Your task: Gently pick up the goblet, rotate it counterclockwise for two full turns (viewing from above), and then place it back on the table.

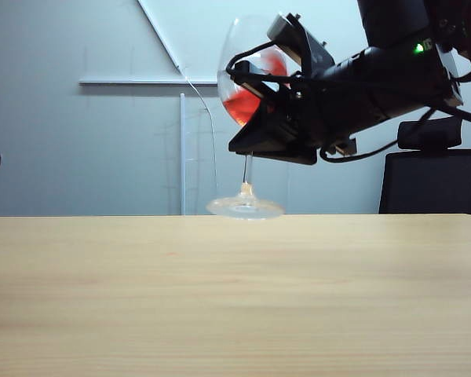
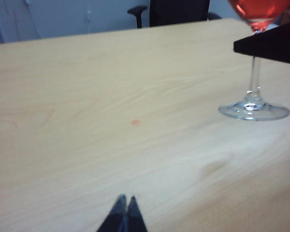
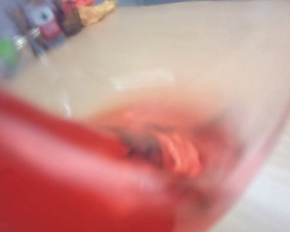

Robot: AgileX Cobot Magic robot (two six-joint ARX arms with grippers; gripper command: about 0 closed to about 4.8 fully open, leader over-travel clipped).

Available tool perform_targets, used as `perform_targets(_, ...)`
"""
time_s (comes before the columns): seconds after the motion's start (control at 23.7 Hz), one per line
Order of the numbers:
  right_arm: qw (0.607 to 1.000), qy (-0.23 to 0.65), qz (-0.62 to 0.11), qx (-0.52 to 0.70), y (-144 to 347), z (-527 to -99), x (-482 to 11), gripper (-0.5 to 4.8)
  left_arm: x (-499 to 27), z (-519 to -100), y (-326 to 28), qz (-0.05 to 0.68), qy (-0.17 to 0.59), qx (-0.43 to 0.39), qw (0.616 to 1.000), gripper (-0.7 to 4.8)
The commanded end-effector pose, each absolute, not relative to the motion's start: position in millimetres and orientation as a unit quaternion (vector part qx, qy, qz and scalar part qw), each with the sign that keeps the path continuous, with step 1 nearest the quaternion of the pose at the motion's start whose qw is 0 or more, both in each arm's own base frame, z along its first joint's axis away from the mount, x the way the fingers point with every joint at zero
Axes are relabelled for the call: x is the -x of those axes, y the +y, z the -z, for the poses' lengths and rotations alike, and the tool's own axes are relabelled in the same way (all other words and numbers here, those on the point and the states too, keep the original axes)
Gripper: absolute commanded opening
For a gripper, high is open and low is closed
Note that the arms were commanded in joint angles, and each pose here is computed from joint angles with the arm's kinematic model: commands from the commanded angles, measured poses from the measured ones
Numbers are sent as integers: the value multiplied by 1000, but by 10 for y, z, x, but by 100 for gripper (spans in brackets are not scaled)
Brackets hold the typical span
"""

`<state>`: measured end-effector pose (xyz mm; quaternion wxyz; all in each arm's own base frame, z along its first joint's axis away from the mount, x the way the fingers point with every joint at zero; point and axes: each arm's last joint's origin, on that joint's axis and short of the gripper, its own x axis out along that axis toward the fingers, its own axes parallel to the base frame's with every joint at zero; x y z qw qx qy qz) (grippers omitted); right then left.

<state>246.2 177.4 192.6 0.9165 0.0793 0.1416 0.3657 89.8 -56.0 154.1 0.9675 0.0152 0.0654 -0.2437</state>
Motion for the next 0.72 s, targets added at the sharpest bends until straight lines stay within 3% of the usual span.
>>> perform_targets(0.04, 919, 105, -376, -53, 1812, -2074, -2506, -9, -891, -1575, -556, 245, 51, -14, 968, -5)
perform_targets(0.72, 904, 55, -403, 132, 1890, -2055, -2461, -9, -886, -1582, -552, 245, 47, -12, 968, -5)
